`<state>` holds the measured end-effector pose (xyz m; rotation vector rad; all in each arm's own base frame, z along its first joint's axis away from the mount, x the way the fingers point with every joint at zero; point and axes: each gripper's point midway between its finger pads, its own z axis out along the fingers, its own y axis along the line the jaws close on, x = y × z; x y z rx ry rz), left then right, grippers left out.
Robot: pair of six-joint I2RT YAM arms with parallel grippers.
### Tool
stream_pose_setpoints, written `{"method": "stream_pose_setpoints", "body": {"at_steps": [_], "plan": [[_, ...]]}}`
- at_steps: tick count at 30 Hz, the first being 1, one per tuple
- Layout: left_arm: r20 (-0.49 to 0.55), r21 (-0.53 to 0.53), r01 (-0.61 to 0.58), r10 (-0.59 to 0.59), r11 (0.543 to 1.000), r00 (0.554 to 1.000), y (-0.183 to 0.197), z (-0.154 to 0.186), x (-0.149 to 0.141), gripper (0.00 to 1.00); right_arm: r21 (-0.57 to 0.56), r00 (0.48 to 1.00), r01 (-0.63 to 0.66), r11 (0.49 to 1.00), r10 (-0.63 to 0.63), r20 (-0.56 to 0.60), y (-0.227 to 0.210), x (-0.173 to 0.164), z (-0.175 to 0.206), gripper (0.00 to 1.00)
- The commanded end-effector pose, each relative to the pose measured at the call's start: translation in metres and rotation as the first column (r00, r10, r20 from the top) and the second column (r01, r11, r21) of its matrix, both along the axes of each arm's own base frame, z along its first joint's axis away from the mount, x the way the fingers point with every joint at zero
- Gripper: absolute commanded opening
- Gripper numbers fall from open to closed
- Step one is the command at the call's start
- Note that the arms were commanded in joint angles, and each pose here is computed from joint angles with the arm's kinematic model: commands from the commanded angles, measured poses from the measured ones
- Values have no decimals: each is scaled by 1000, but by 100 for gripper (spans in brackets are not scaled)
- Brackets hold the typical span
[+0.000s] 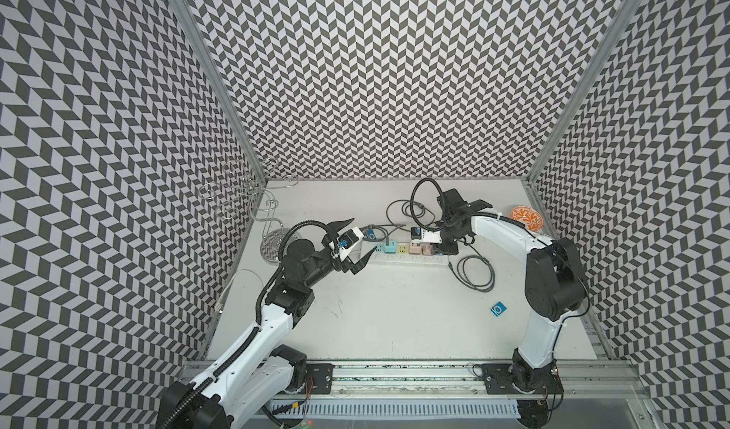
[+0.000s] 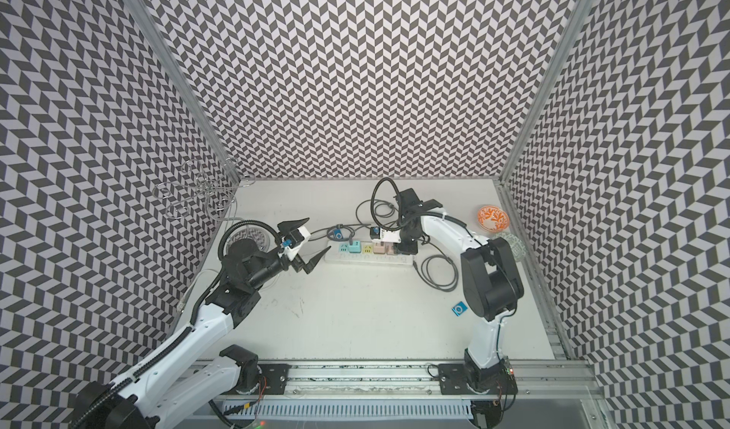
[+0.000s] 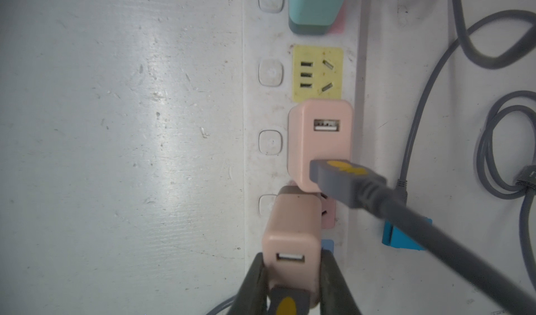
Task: Charge mp3
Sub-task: Insert the plug into the socket.
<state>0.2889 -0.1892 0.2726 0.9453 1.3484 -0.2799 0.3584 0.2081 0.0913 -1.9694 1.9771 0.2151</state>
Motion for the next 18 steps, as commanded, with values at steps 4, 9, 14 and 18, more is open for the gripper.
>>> {"method": "stream_pose_setpoints", "body": {"at_steps": [4,9,14,18], "plan": [[23,-5,11,-11,1000,1000,1,3,-4,97,-43,996,53,998,-56,-67,6,5,-12,0],[21,-3,11,-11,1000,1000,1,2,-3,97,-89,993,82,993,-89,-78,3,13,-26,0],[21,0,12,-12,1000,1000,0,1,-3,97,-99,993,97,990,-103,-59,5,24,-31,0],[24,-1,14,-14,1000,1000,1,2,-4,97,-145,993,101,984,-109,-48,-2,29,-48,2]]}}
